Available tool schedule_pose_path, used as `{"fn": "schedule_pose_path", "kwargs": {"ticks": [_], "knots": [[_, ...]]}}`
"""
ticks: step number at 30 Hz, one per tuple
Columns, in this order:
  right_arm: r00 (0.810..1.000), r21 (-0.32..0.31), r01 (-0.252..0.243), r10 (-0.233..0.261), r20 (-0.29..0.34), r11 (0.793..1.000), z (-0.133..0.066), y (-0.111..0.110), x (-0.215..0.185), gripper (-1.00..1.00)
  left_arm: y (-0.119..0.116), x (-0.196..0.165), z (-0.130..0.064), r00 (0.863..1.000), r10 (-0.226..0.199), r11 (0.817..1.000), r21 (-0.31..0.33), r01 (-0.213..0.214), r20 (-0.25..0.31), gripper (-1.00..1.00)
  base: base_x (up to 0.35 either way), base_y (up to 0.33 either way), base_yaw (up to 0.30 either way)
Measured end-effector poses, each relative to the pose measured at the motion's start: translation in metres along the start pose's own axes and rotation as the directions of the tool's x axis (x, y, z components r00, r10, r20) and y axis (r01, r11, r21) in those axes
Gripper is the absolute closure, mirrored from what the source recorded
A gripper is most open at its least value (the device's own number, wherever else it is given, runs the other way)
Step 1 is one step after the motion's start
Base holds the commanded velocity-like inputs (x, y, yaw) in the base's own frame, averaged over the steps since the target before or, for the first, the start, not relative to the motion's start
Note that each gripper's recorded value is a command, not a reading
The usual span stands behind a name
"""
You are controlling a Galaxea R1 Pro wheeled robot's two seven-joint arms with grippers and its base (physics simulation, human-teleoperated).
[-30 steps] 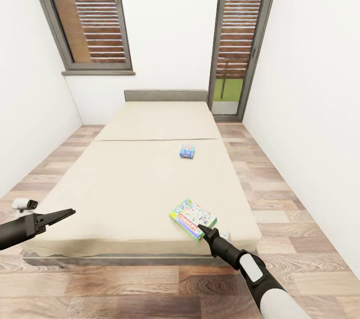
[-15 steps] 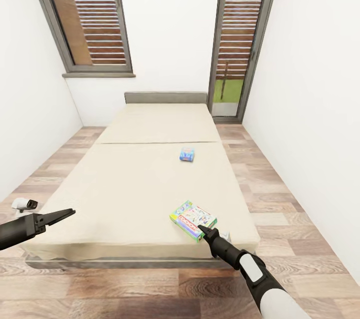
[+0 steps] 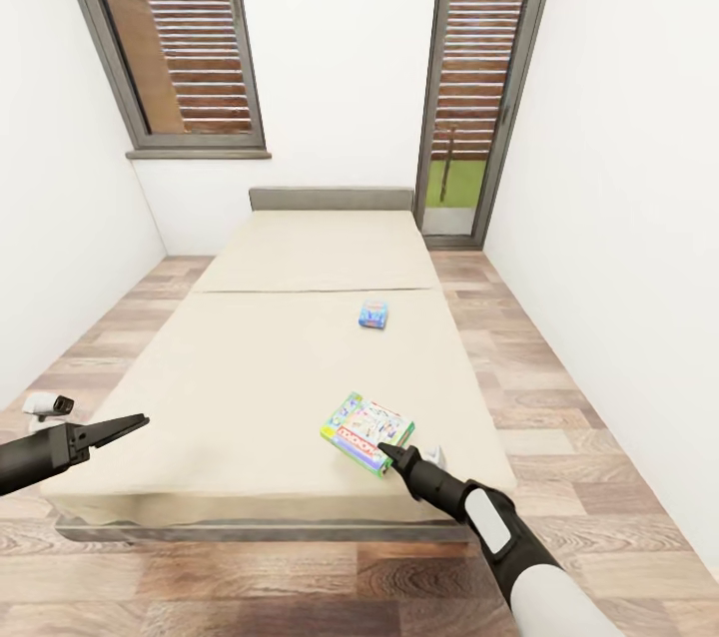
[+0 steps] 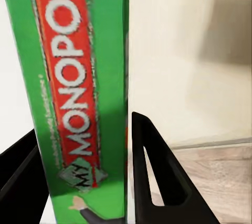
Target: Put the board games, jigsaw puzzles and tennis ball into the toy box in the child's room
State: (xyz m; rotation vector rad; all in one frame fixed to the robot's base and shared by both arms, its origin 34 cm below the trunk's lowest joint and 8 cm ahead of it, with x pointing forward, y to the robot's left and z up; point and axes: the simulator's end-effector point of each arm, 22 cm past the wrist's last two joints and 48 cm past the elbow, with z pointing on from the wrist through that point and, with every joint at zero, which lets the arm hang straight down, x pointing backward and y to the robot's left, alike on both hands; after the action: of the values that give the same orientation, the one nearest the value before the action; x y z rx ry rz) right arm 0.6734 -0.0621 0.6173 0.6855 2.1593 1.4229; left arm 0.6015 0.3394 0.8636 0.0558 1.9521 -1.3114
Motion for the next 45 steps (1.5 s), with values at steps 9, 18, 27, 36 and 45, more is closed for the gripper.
{"fn": "schedule_pose_path", "kwargs": {"ticks": [9, 18, 27, 36, 45], "knots": [[0.999, -0.027, 0.037, -0.038, -0.003, 0.999, -0.003, 0.032, -0.009, 1.0, -0.011, -0.014, -0.005, 1.0, 0.008, 1.0, -0.011, -0.008, -0.005, -1.0, 0.0, 0.0, 0.0], [0.987, -0.048, 0.135, -0.139, -0.079, 0.99, 0.002, 0.064, 0.009, 1.0, -0.021, -0.028, -0.013, 1.0, 0.021, 0.999, -0.028, -0.022, -0.017, -1.0, 0.0, 0.0, 0.0], [0.985, -0.054, 0.148, -0.152, -0.081, 0.987, -0.002, 0.082, 0.007, 1.0, -0.033, -0.041, -0.018, 0.999, 0.027, 0.999, -0.036, -0.027, -0.021, -1.0, 0.0, 0.0, 0.0], [0.985, -0.081, 0.147, -0.153, -0.079, 0.986, -0.008, 0.102, 0.005, 1.0, -0.044, -0.05, -0.02, 0.999, 0.026, 0.999, -0.036, -0.027, -0.023, -1.0, -0.049, 0.0, 0.0], [0.981, -0.126, 0.181, -0.189, -0.051, 0.975, -0.018, 0.133, -0.008, 1.0, -0.055, -0.059, -0.022, 0.999, 0.026, 0.999, -0.035, -0.026, -0.025, -1.0, -0.025, 0.0, 0.0]]}}
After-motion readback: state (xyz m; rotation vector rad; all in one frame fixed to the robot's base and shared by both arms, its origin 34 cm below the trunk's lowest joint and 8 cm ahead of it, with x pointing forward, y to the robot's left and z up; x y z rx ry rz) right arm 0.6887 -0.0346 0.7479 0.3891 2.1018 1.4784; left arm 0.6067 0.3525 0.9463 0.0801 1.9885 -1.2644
